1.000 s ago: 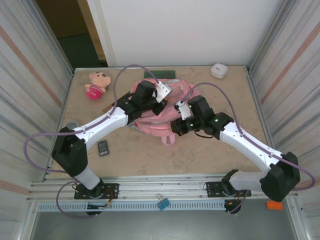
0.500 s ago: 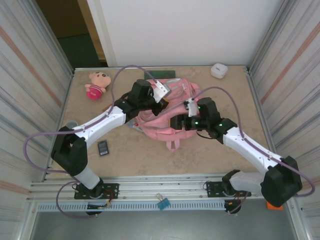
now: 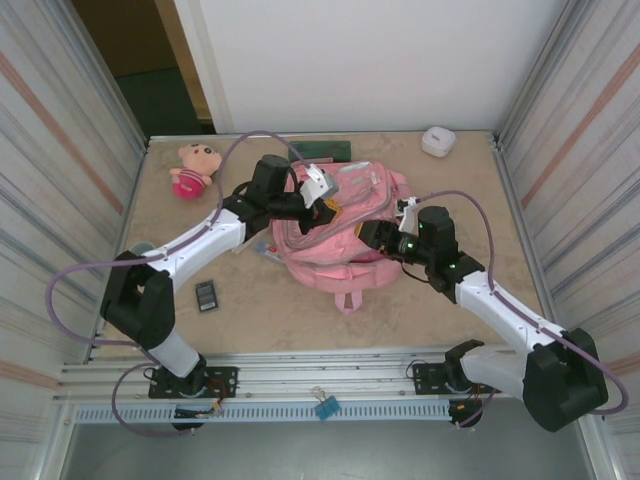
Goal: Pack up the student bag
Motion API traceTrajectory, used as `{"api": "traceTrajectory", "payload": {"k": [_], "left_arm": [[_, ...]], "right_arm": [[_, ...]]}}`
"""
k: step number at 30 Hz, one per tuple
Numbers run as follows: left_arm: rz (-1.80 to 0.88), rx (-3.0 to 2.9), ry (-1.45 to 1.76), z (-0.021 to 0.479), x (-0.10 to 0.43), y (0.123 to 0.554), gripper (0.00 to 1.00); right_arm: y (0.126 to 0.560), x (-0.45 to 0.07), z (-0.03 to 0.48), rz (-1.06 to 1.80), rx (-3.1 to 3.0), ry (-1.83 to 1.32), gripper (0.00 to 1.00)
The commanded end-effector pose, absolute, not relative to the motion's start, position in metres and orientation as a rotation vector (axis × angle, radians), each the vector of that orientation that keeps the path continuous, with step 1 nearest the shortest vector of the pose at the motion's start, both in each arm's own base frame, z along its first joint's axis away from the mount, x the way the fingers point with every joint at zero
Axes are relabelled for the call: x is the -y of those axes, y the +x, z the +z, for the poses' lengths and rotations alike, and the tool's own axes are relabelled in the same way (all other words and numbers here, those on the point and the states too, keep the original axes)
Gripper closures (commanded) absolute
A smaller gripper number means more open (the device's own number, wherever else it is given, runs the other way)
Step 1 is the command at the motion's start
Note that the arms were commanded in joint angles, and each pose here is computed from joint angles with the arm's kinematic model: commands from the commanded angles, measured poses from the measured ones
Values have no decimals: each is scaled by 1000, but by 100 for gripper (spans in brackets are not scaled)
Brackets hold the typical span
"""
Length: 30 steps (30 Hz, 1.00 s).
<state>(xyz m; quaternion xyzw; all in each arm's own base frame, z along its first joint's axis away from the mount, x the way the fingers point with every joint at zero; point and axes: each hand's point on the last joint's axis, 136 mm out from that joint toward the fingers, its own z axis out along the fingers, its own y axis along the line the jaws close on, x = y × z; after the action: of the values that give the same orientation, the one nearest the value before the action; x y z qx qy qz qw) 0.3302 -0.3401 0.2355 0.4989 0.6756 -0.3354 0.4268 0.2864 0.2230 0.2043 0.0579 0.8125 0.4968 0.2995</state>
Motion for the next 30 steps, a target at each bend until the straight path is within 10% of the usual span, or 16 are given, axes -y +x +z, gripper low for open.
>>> {"api": "traceTrajectory", "payload": {"k": [1,3,10,21,30], "left_arm": [[-832,-1498,1214,289,352,338,100],[-754,-1575,1120,285,342,351,92],[-498,-1787,940,294,307,327,41],[-422,-2143,757,233,297,226,40],[-394,-2279,634,196,316,225,40]], "right_arm": [[295,-228,234,1307,-2023,157,82],[295,-224,237,1231,-1988,189,99],[291,-226,259,1172,-1893,193,100],[293,-248,264,1166,-1926,85,100],[288,-252,268,1181,-1918,35,100]]}}
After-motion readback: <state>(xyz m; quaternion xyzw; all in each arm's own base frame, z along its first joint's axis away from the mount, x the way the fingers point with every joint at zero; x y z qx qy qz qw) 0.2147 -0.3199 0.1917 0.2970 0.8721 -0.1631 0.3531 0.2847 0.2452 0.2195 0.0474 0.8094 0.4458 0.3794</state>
